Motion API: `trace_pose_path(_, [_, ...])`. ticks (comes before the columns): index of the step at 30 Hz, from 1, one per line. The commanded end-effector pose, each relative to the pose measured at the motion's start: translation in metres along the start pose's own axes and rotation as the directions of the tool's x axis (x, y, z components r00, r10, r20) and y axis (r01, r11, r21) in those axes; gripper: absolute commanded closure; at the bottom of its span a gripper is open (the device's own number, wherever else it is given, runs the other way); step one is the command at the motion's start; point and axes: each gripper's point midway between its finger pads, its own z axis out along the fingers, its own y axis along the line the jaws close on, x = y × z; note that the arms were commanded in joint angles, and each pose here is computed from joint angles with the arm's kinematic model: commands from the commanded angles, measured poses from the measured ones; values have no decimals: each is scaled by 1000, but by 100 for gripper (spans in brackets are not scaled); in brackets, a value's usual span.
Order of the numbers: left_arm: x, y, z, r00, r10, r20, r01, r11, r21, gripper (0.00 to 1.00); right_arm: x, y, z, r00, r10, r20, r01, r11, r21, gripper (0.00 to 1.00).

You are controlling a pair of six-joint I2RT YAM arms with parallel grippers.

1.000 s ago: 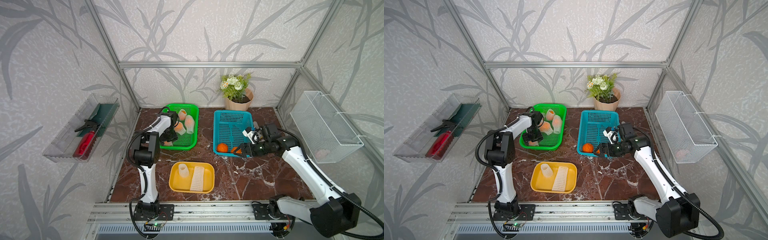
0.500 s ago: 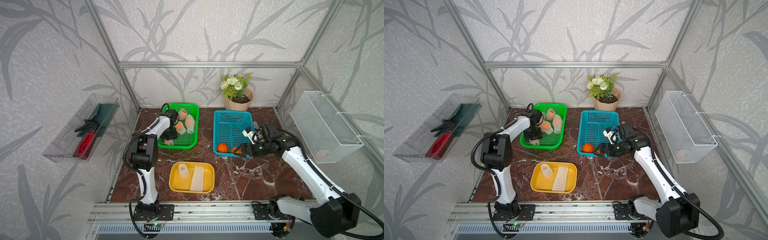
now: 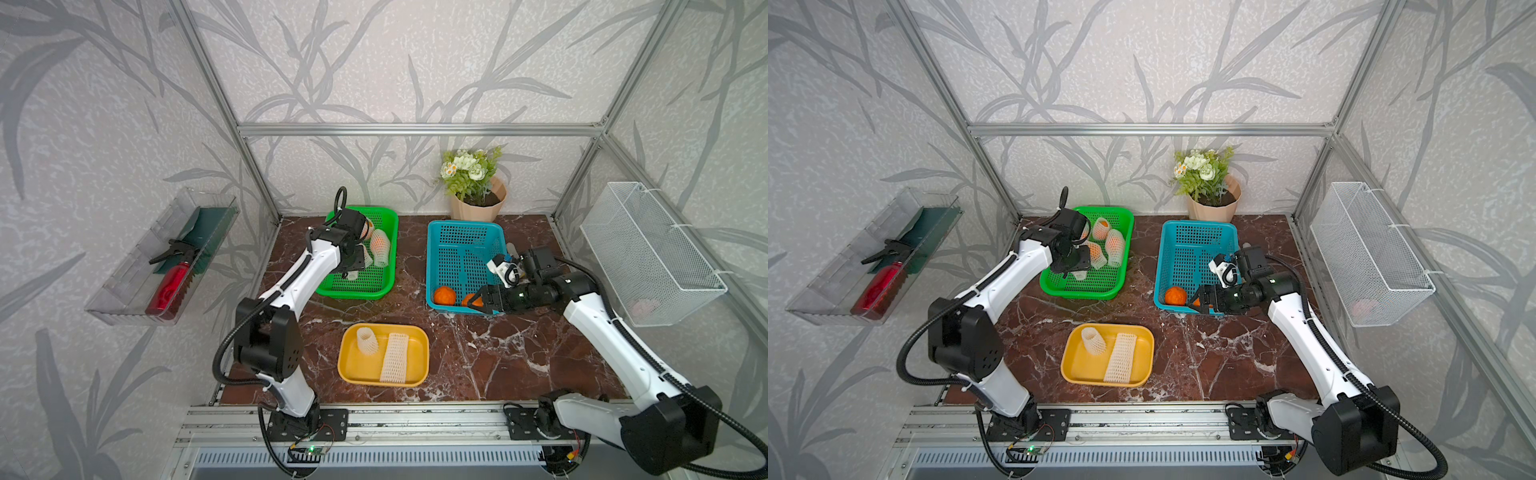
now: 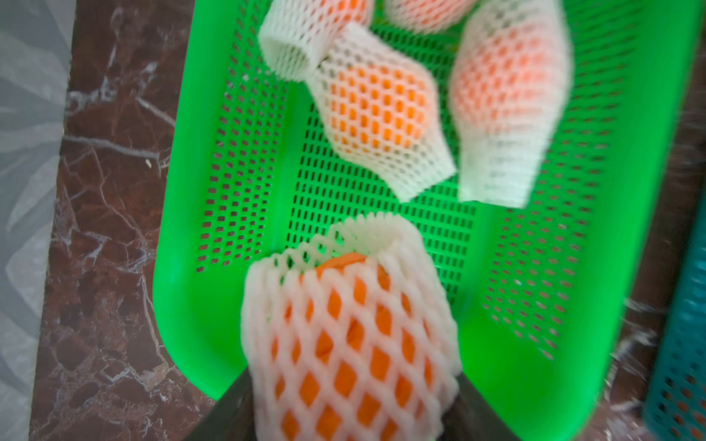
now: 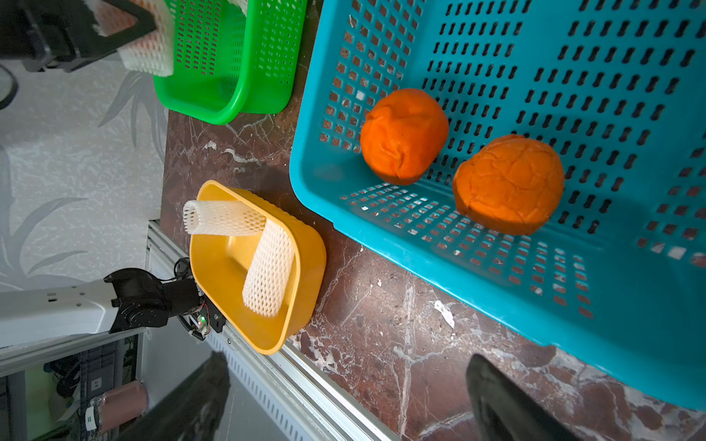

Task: Remove foam nets from oranges
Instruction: Pick up the orange from the basket, then place the orange at the center of the board.

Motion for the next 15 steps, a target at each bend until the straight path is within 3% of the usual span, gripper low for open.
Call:
trace_pose_path(1, [-5, -14, -38, 992, 72, 107, -77, 996, 44, 41, -5, 6, -10, 999, 37, 38, -36, 999, -5, 5])
trace_pose_path(8, [24, -77, -94, 955, 215, 204, -252, 952, 177, 41, 3, 6, -17, 993, 94, 69, -94, 996, -6, 5])
trace_pose_path(15, [95, -163, -129, 901, 376, 216, -432, 827, 360, 41, 25, -6, -22, 984, 169, 57, -172, 984, 49, 5])
